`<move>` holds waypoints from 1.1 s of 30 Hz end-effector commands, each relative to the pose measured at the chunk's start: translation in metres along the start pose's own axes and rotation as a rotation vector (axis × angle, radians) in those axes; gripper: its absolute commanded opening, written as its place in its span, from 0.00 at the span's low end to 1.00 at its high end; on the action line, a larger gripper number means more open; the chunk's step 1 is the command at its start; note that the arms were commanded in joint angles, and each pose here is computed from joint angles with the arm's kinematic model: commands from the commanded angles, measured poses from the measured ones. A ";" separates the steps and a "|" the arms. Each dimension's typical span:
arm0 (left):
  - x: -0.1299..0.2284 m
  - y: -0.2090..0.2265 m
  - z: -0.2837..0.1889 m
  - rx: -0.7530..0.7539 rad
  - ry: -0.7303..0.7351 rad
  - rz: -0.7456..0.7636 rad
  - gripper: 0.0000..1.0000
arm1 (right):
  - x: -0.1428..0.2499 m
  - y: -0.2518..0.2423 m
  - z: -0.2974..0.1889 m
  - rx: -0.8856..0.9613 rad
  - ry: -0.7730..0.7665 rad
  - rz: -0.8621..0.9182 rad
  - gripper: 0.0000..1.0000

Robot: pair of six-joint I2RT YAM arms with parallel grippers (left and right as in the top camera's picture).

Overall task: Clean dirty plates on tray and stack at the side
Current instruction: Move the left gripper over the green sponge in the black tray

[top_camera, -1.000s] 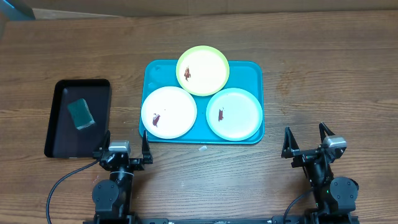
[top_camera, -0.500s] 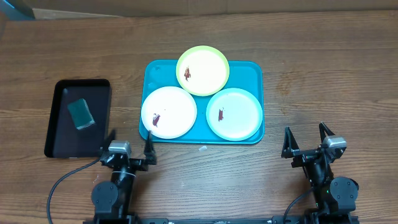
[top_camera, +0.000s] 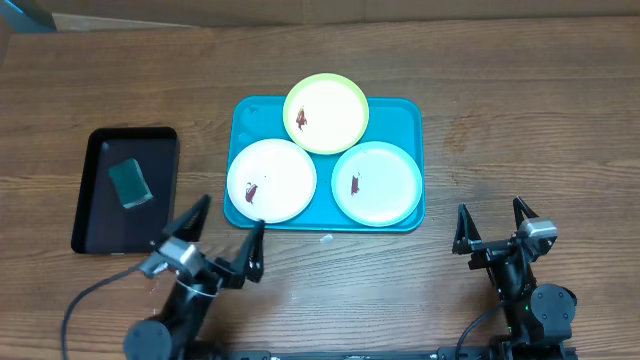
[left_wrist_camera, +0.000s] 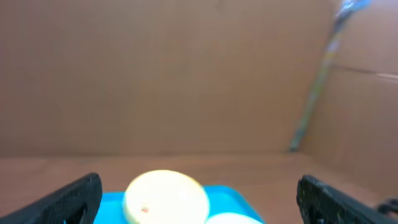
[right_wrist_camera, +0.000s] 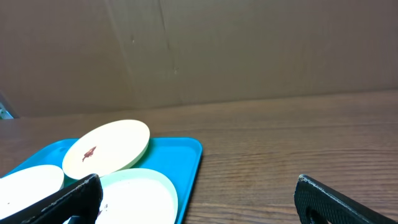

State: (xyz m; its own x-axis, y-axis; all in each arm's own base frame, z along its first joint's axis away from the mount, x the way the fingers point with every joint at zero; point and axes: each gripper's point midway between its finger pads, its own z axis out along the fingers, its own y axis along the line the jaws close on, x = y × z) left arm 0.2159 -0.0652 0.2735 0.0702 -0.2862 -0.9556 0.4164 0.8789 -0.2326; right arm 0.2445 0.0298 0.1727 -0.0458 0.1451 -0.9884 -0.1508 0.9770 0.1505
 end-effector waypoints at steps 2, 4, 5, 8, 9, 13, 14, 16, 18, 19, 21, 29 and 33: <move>-0.066 0.035 -0.003 -0.323 0.046 0.183 1.00 | 0.001 -0.002 0.000 0.009 -0.007 0.002 1.00; -0.073 0.061 -0.006 -0.500 0.161 0.152 1.00 | 0.001 -0.002 0.000 0.009 -0.008 0.002 1.00; -0.074 0.071 -0.006 -0.567 0.229 0.146 1.00 | 0.001 -0.002 0.000 0.009 -0.007 0.002 1.00; -0.073 0.086 -0.005 -0.676 0.432 0.137 1.00 | 0.001 -0.002 0.000 0.009 -0.007 0.002 1.00; -0.071 0.087 -0.002 -0.682 0.493 0.127 1.00 | 0.001 -0.002 0.000 0.009 -0.008 0.002 1.00; -0.065 0.084 0.023 -0.616 0.599 0.085 1.00 | 0.001 -0.002 0.000 0.009 -0.007 0.003 1.00; -0.068 0.092 0.025 -0.659 0.594 0.067 1.00 | 0.001 -0.002 0.000 0.009 -0.008 0.002 1.00; -0.072 0.114 0.021 -0.803 0.585 -0.011 1.00 | 0.001 -0.002 0.000 0.009 -0.007 0.002 1.00; -0.069 0.135 0.016 -0.901 0.623 -0.068 1.00 | 0.001 -0.002 0.000 0.009 -0.007 0.002 1.00; -0.064 0.148 0.014 -0.950 0.648 -0.105 1.00 | 0.001 -0.002 0.000 0.009 -0.008 0.002 1.00; -0.051 0.175 0.001 -1.067 0.692 -0.197 1.00 | 0.001 -0.002 0.000 0.009 -0.007 0.002 1.00; 0.003 0.277 -0.055 -1.393 0.761 -0.529 1.00 | 0.001 -0.002 0.000 0.009 -0.007 0.002 1.00; 0.037 0.299 -0.053 -1.364 0.811 -0.652 1.00 | 0.001 -0.002 0.000 0.009 -0.007 0.002 1.00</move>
State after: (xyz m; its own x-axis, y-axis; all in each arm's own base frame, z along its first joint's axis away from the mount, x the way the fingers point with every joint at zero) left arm 0.2828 0.2109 0.1739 -0.4292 -0.7804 -0.4547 -0.8533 0.5154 -0.0791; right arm 0.2445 0.0298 0.1725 -0.0465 0.1447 -0.9884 -0.1507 0.9771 0.1502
